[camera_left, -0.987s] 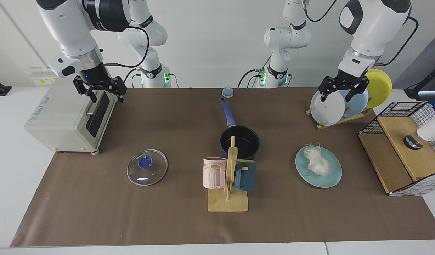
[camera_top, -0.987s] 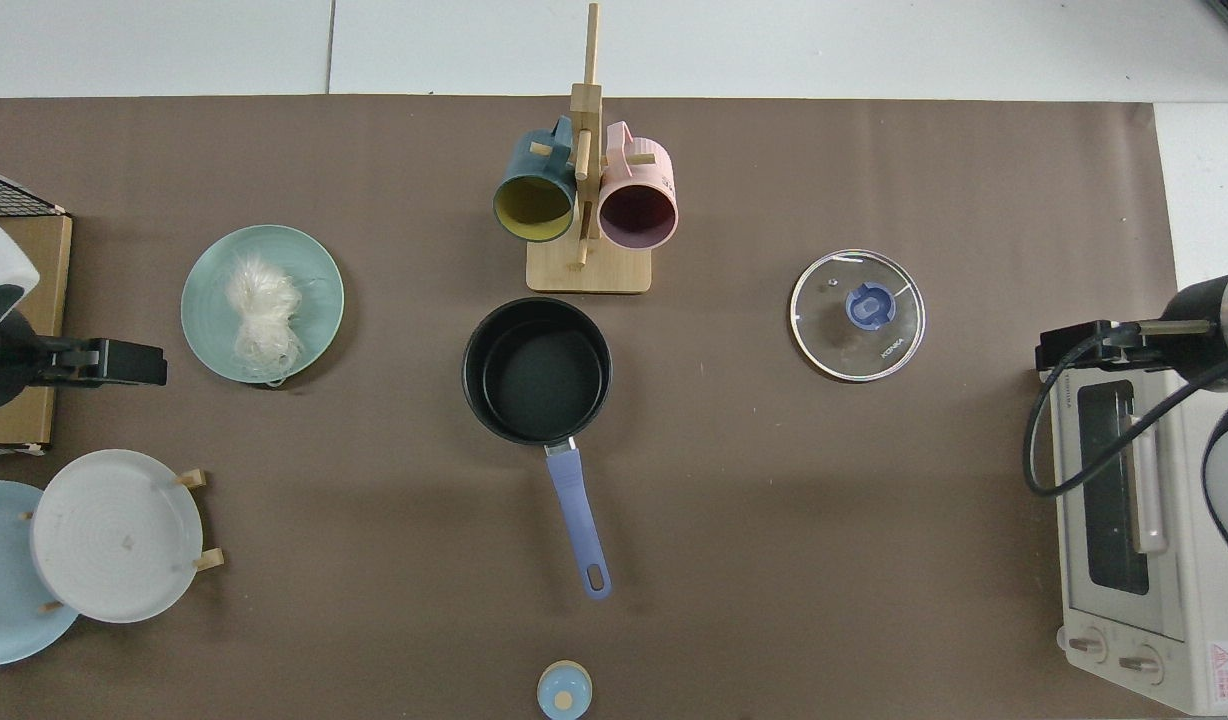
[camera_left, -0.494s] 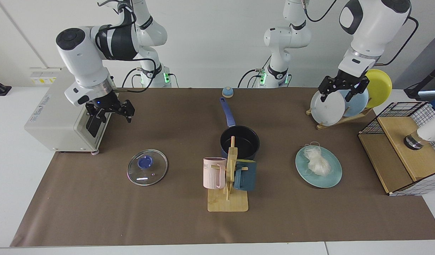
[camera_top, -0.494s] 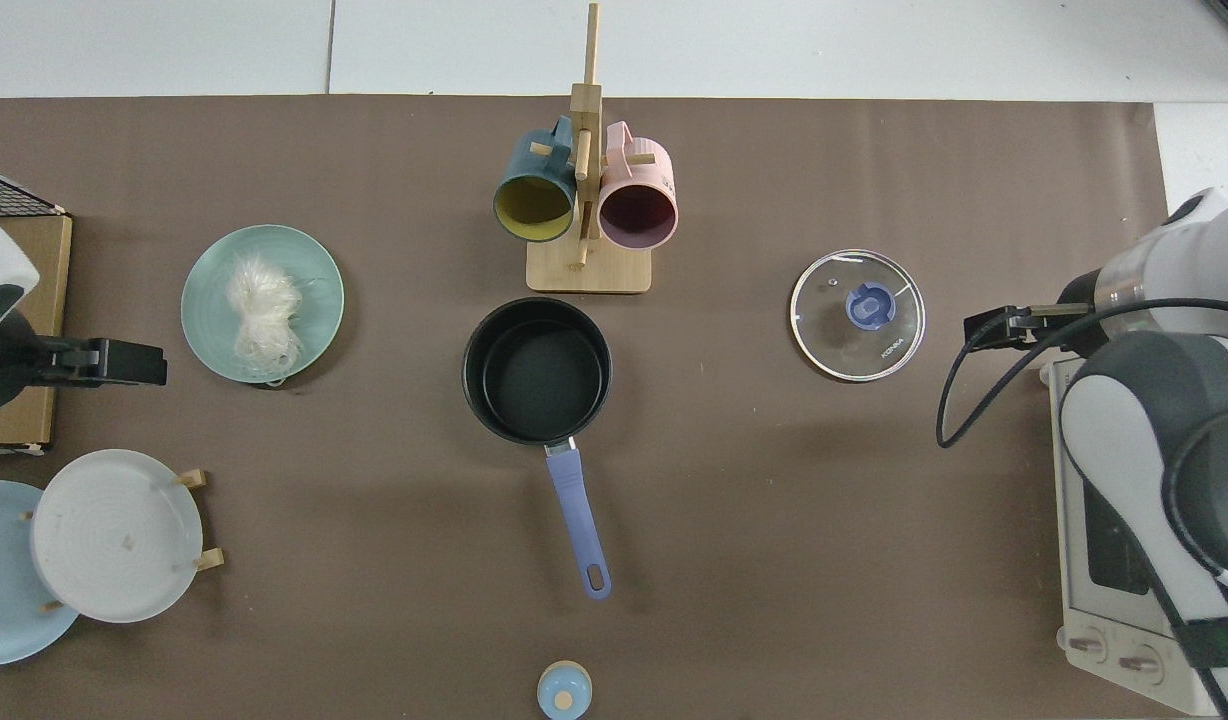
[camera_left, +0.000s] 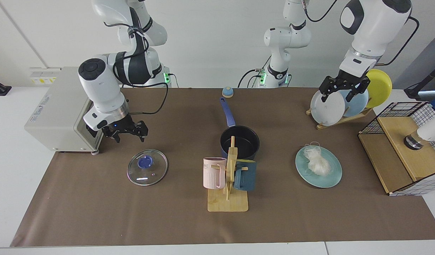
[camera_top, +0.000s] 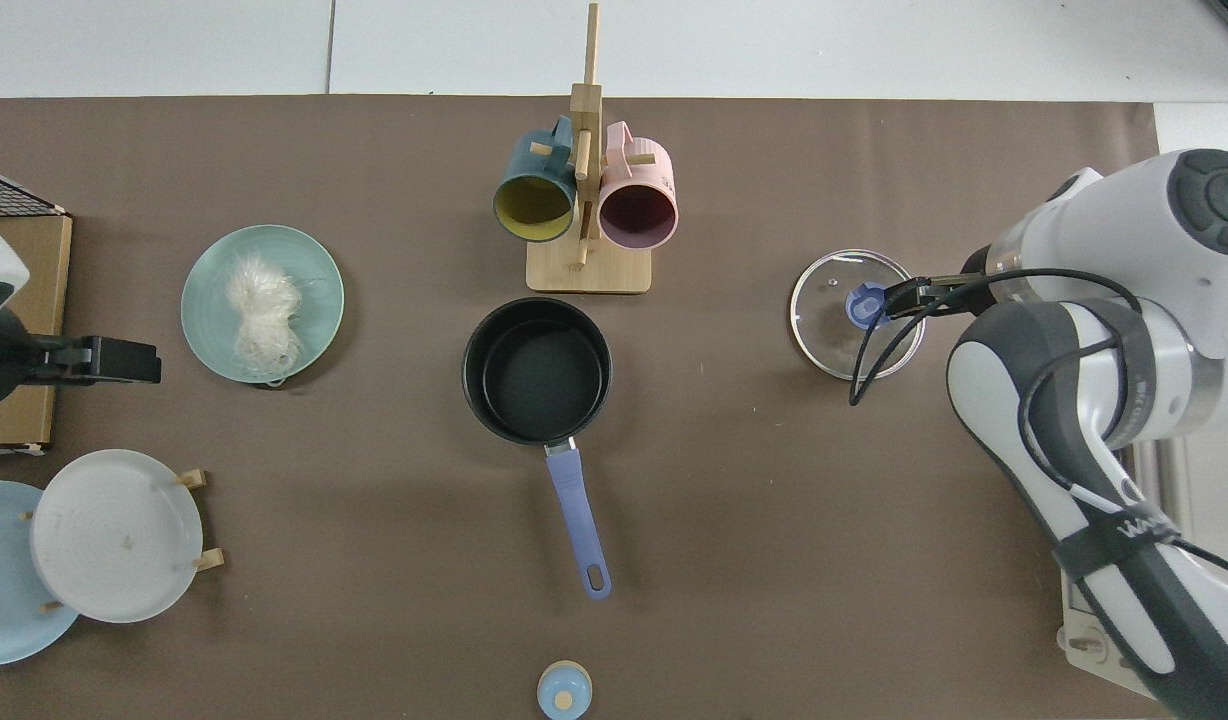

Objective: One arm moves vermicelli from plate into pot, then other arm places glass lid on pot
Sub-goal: 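Move the left gripper to the vermicelli while the right gripper reaches the lid, then close the left gripper on the white vermicelli on the green plate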

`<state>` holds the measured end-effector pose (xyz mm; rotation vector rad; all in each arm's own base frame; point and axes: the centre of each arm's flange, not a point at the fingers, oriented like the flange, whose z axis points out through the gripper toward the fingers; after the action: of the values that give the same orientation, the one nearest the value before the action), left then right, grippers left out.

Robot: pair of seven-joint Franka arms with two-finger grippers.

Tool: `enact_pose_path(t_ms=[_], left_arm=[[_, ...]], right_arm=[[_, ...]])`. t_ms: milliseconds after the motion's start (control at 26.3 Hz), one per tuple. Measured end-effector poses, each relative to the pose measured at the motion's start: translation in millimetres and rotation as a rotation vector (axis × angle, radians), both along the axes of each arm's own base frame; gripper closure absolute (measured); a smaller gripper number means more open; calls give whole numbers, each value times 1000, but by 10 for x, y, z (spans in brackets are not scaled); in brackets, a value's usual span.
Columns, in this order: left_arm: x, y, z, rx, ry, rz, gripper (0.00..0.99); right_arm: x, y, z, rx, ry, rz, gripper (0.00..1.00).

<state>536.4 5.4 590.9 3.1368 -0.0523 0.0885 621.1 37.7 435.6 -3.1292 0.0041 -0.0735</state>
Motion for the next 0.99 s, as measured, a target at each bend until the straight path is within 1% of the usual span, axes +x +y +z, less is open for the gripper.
enact_pose_path(t_ms=[152, 266, 380, 494, 646, 722, 797, 987], left_arm=[[161, 159, -138, -11, -37, 34, 0], [382, 247, -434, -19, -48, 63, 0], [653, 261, -774, -20, -63, 93, 0], [853, 249, -1059, -20, -57, 113, 0], [1072, 208, -1383, -24, -82, 168, 0], [1134, 195, -1547, -25, -77, 182, 0], [1191, 182, -1726, -25, -71, 200, 0], [1314, 99, -2103, -31, -79, 239, 0]], right_arm=[[136, 142, -185, 10, -16, 1, 0], [233, 189, -364, 15, -27, 3, 0], [313, 174, -598, 8, -28, 9, 0], [358, 170, -823, -2, -14, 18, 0], [389, 192, -1054, -26, 13, 38, 0], [398, 215, -1131, -32, 22, 43, 0], [404, 231, -1178, -33, 28, 44, 0], [413, 251, -1185, -31, 28, 41, 0]])
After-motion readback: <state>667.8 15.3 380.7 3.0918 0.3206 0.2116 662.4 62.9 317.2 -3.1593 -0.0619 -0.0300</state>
